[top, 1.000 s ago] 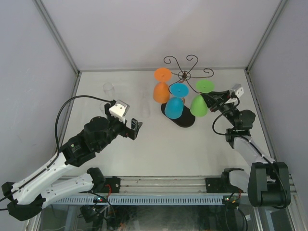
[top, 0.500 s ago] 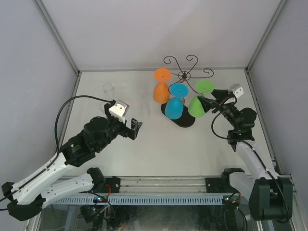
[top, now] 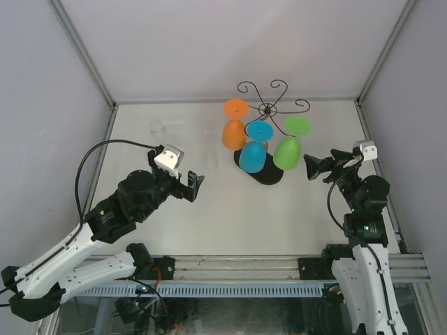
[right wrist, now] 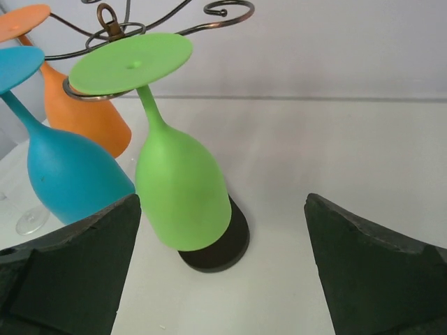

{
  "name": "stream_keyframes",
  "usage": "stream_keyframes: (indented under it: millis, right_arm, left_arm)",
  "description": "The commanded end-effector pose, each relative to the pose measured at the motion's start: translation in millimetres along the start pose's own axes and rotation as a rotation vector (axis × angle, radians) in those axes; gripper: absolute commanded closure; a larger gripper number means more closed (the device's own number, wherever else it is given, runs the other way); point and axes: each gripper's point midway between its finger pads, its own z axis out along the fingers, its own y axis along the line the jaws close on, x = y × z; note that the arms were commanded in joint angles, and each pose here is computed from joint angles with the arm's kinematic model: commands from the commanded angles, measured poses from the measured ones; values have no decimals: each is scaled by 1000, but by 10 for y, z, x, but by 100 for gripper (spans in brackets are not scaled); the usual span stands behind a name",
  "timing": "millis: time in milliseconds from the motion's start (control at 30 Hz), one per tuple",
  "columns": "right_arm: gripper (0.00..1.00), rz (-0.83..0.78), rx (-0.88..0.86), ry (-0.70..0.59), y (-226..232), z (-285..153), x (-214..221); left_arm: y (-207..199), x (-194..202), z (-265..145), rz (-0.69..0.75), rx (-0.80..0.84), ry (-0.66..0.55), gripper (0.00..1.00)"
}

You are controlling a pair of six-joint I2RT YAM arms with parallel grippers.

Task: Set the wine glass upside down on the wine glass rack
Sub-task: Turn the wine glass upside down at the wine rack, then adjust the wine rack at the center of the board.

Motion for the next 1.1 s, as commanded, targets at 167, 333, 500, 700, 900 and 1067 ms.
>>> stream_keyframes:
  millis: [167,333,500,700,900,1067]
  right_arm:
    - [0,3,100,121,132,-481,-490]
    - [0,-24,-15,195,392,-448,-845]
    - [0,-100,-187,163,663,-244,-1312]
    - [0,-155,-299,86,810,44,-1681]
    - [0,-236,-373,204,780,401,-1614]
    - [0,-319,-459,263,771,576,-1497]
  left_arm:
    - [55,-2,7,-7,-26,-17,0]
    - [54,-14,0,-8,-24,-21,0]
    - [56,-4,4,-7,-25,-18,0]
    - [67,4,5,-2,-31,-14,0]
    - [56,24,27,1,-30,-4,0]
    - [60,30,30,5,-32,-1,0]
